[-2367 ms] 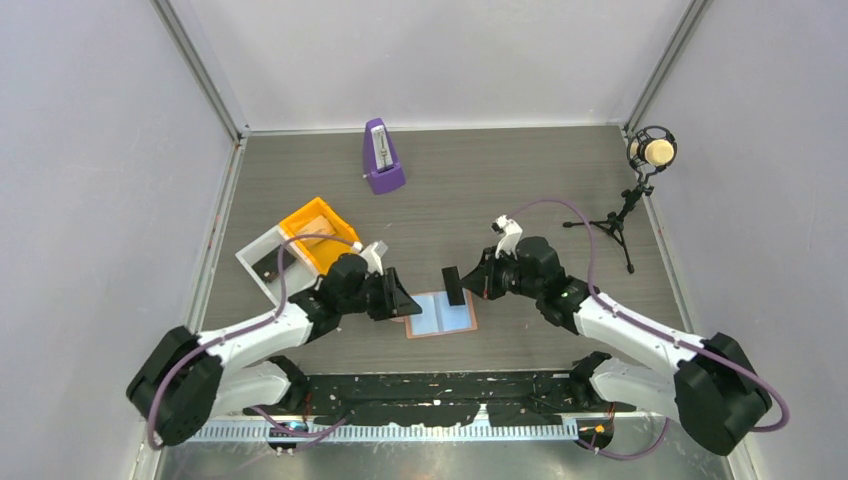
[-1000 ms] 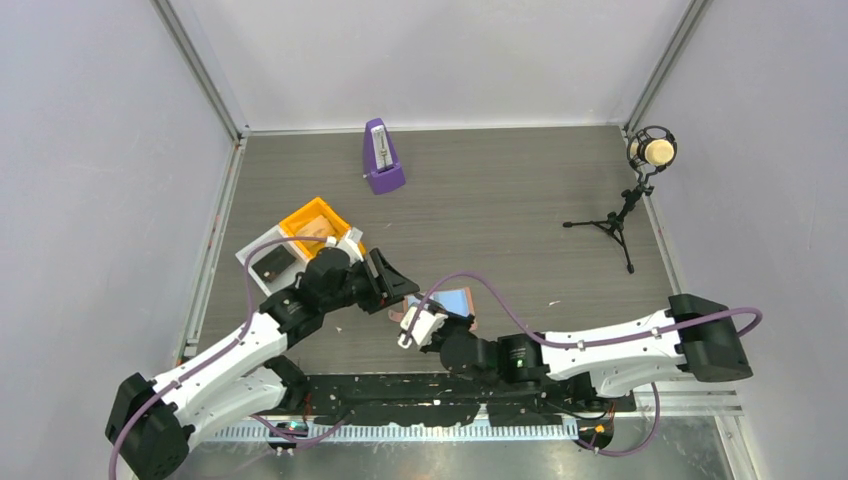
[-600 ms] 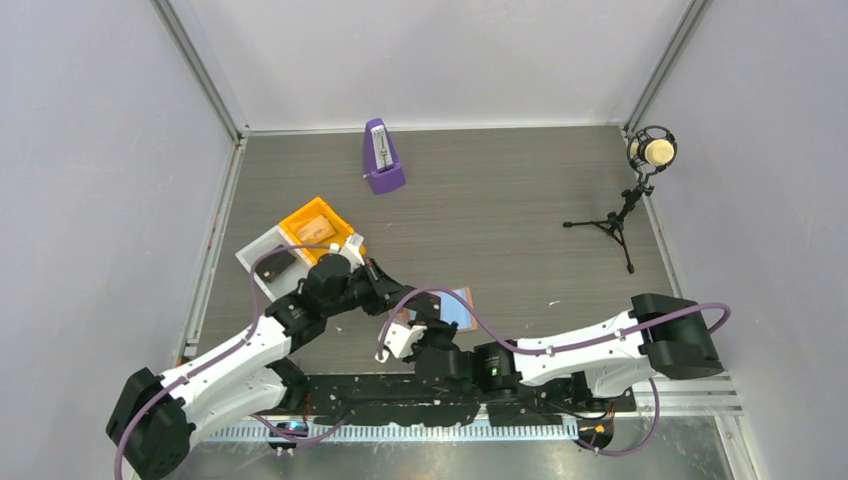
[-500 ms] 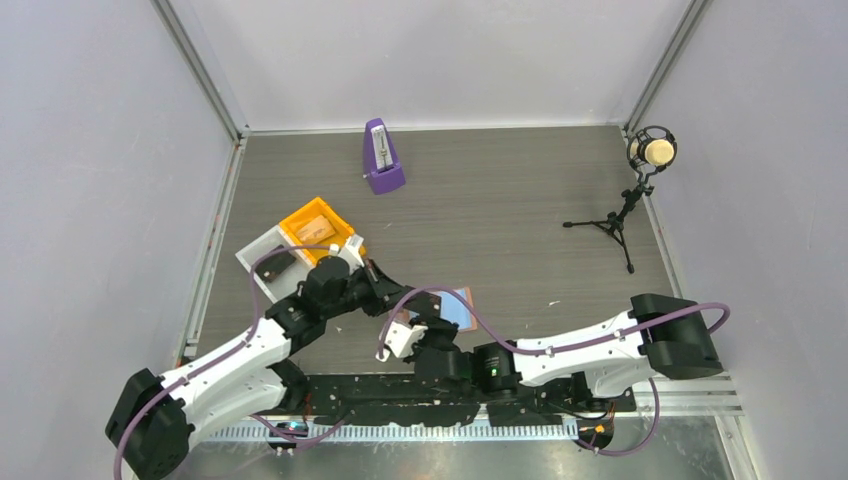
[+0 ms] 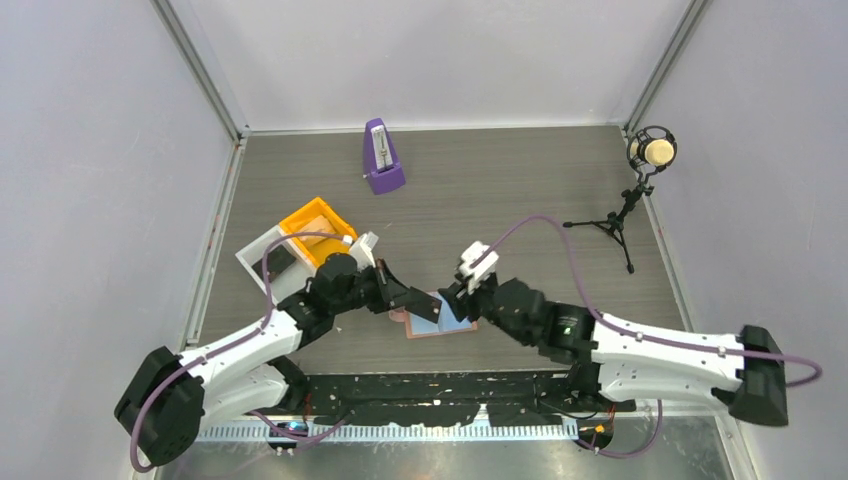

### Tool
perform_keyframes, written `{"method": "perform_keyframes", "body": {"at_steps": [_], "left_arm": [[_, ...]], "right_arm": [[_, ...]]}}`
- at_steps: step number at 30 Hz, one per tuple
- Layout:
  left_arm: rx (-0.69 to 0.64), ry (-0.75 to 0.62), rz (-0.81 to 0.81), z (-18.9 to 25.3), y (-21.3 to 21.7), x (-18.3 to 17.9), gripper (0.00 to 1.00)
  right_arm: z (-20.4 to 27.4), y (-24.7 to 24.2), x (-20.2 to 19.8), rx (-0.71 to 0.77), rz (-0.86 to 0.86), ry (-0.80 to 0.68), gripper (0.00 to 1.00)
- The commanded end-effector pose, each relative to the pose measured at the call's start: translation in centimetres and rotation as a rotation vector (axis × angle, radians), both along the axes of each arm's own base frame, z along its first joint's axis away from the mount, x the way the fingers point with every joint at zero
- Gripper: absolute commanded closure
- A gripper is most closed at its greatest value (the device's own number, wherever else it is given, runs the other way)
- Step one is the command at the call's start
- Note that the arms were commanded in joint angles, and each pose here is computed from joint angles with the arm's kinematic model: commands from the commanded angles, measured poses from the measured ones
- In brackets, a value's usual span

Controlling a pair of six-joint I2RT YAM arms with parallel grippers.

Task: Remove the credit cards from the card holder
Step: Remove the credit card from the card holder.

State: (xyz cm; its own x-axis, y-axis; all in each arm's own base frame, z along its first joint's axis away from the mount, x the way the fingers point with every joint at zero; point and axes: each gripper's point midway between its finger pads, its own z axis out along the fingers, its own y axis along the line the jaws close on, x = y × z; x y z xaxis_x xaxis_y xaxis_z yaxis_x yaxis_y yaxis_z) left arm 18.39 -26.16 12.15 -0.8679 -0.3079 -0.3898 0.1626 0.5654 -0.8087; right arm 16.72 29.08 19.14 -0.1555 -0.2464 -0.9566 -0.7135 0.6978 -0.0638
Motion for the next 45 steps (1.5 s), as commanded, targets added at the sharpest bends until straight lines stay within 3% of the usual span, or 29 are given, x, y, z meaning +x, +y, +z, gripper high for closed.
{"method": "perform_keyframes", "body": {"at_steps": [1, 6, 11, 19, 28, 34, 37, 41, 45], "left_arm": [[-0.098, -0.231, -0.119, 3.0, -1.6, 0.3, 1.0], [-0.109, -0.312, -0.218, 3.8, -2.0, -0.7, 1.0], [-0.093, -0.323, -0.372, 4.6, -2.6, -2.5, 1.0], [-0.133, -0.289, -0.54, 5.5, -3.3, -4.8, 1.0], [-0.162, -0.291, -0.592, 5.9, -3.5, -5.4, 1.0], [-0.145, -0.284, -0.608, 5.6, -3.3, -5.6, 1.0], [-0.137, -0.29, -0.617, 5.7, -3.2, -5.7, 1.0], [-0.12, -0.292, -0.622, 5.8, -3.1, -5.7, 0.91], [-0.083, -0.295, -0.614, 6.0, -2.8, -5.5, 0.67]], "right_arm": [[0.8, -0.4, -0.8, 0.211, 0.093, 0.206, 0.47], [0.0, -1.1, -1.6, 0.263, 0.21, 0.361, 0.47], [-0.7, -1.5, -1.7, 0.256, 0.3, 0.4, 0.48], [-0.4, -0.1, -3.0, 0.235, 0.516, 0.452, 0.59], [-0.4, 1.4, -2.8, 0.243, 0.576, 0.491, 0.64], [-0.2, 2.1, -2.9, 0.27, 0.604, 0.529, 0.72], [-0.5, 2.2, -3.0, 0.276, 0.607, 0.551, 0.81], [-0.5, 2.3, -3.4, 0.299, 0.621, 0.563, 0.94], [-0.4, 2.3, -2.6, 0.329, 0.551, 0.574, 0.95]]}}
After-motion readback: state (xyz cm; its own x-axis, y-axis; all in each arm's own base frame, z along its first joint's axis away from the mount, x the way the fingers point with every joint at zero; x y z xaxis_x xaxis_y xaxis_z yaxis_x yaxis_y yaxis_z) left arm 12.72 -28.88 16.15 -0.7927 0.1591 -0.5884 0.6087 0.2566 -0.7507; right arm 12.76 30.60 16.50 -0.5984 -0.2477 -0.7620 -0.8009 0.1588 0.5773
